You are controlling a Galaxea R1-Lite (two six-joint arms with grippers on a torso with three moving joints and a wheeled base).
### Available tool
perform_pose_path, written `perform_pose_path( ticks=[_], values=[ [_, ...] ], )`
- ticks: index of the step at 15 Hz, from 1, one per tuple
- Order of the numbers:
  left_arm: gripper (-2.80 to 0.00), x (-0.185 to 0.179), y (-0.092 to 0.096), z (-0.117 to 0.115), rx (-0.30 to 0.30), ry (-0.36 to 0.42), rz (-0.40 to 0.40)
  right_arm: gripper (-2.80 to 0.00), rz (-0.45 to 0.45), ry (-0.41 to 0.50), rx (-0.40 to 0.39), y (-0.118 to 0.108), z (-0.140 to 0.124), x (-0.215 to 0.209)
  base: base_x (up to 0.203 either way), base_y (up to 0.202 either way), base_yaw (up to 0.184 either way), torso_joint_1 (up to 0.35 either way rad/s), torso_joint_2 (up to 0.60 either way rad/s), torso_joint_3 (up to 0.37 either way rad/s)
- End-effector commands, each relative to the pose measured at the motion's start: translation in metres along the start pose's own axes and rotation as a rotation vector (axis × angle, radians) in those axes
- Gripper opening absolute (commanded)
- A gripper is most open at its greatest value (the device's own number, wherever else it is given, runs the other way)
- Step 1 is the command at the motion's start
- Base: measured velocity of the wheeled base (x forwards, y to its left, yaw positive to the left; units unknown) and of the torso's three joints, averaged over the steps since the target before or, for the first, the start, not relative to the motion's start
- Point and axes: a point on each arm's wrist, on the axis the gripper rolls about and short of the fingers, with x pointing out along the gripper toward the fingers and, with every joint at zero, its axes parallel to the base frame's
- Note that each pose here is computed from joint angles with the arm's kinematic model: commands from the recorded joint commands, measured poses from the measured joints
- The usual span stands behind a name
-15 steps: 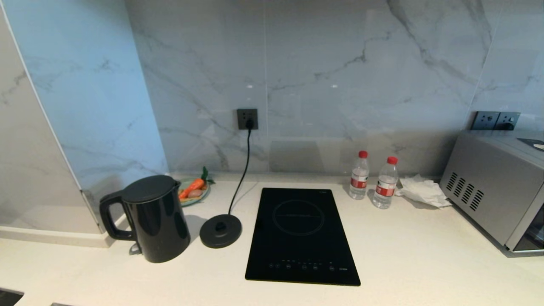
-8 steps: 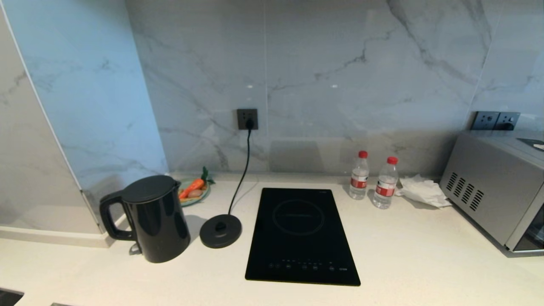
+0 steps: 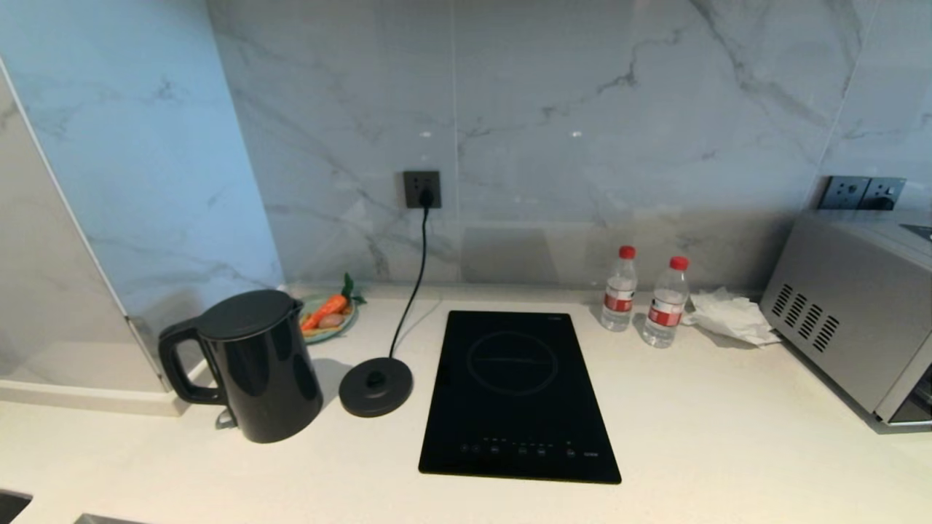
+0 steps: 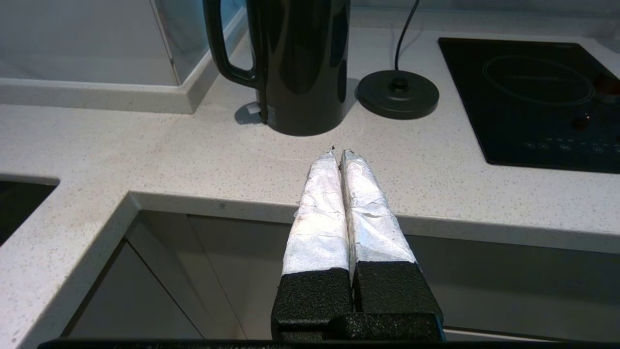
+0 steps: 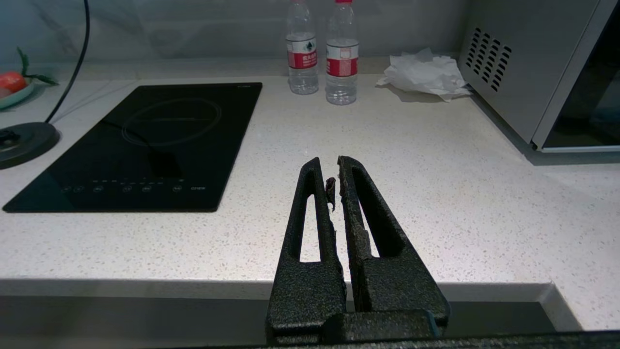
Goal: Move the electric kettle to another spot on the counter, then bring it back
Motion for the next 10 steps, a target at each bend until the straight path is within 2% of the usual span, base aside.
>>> perform_pose_path(
  ticks=[1, 10],
  values=[
    [-2.80, 0.0002, 0.0000, -0.0001, 0.000, 0.004, 0.000, -2.80, -0.001, -0.001, 0.000, 0.0000, 0.0002, 0.0000, 0.000, 0.000, 0.000, -0.104, 0.30, 0.150],
    [-2.80, 0.0002, 0.0000, -0.0001, 0.000, 0.004, 0.001, -2.80, -0.001, -0.001, 0.000, 0.0000, 0.0002, 0.0000, 0.000, 0.000, 0.000, -0.129, 0.32, 0.181]
  ],
)
